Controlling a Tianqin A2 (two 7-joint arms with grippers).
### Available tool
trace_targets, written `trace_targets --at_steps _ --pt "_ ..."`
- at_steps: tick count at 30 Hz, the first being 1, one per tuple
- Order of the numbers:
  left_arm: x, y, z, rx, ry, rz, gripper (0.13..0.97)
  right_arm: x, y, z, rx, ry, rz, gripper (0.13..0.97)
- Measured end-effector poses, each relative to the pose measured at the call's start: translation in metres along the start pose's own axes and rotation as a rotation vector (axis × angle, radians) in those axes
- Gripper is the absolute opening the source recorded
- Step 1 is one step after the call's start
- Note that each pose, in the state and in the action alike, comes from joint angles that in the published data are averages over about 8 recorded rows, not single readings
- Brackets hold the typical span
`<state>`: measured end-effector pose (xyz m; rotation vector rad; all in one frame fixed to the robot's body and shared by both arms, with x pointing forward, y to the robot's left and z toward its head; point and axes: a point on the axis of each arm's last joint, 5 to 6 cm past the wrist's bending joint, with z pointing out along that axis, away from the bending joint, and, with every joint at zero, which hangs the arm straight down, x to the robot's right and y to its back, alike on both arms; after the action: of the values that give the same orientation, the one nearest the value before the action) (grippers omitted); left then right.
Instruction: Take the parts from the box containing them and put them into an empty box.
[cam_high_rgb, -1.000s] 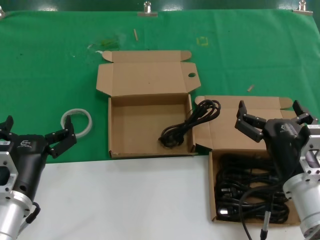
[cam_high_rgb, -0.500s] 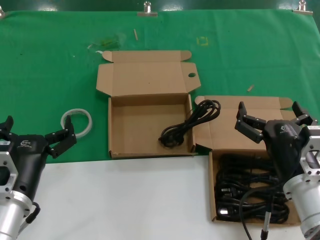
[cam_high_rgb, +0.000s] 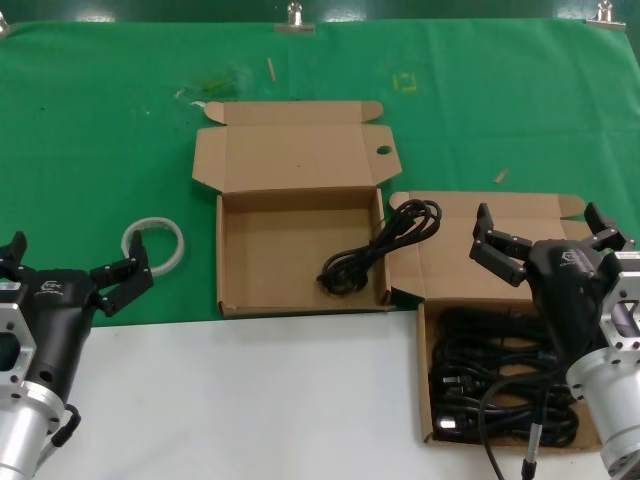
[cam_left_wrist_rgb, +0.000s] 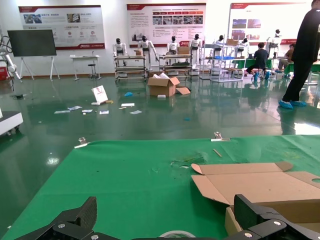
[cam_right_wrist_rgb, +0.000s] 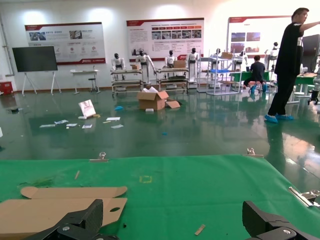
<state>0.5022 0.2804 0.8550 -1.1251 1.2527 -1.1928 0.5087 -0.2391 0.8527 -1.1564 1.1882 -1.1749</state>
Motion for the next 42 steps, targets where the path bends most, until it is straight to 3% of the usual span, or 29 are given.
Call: trace_targets --at_steps 42 --pt "0.0000 0.0000 0.0000 0.000 0.000 0.000 0.965 0.0000 0.0000 0.0000 0.000 0.000 0.000 0.966"
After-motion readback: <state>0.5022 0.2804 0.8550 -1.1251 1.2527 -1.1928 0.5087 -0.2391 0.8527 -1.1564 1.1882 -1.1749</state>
